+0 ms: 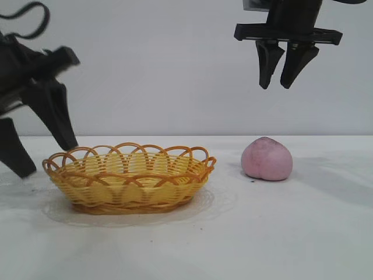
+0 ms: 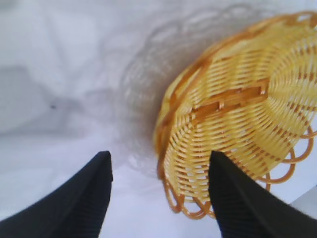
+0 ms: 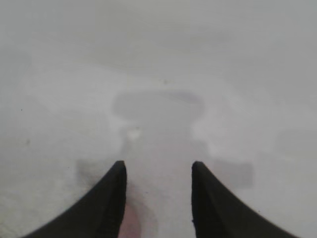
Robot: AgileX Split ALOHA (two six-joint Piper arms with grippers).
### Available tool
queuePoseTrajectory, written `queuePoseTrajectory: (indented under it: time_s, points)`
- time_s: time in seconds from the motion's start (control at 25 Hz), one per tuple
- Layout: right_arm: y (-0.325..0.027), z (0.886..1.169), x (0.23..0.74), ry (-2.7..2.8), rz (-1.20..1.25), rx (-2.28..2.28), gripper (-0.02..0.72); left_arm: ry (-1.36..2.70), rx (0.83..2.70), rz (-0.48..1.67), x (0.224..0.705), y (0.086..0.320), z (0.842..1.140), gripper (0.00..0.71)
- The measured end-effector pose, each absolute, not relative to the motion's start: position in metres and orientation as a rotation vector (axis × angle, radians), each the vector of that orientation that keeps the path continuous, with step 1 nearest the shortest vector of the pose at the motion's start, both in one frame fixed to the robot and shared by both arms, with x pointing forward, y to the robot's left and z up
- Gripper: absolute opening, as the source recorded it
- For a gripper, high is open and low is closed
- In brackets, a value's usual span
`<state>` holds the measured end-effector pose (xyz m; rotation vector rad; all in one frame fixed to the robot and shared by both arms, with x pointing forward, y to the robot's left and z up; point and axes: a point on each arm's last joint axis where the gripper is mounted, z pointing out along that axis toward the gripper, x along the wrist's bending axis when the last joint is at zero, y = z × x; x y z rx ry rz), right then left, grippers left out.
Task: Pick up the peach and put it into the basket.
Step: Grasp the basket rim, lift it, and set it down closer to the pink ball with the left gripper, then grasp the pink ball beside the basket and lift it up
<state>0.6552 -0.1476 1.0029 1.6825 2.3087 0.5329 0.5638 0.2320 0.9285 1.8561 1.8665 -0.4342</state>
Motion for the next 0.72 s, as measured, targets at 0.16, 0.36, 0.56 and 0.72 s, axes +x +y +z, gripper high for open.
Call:
queuePoseTrajectory:
  time_s: [0.16, 0.36, 0.56, 0.72]
  points:
    - [-0.147, 1.003, 0.655, 2.309, 0.539, 1.689, 0.258, 1.864, 1.855, -0.291, 0.563, 0.257, 0.951, 0.382]
    - [-0.146, 1.003, 0.655, 2.315, 0.550, 1.695, 0.258, 2.027, 2.043, 0.016, 0.565, 0.288, 0.955, 0.382]
    - [-0.145, 1.003, 0.654, 2.322, 0.558, 1.701, 0.258, 2.074, 2.027, 0.194, 0.566, 0.300, 0.968, 0.382]
    - [-0.145, 1.003, 0.654, 2.328, 0.559, 1.703, 0.258, 2.108, 1.966, 0.396, 0.544, 0.310, 0.996, 0.382]
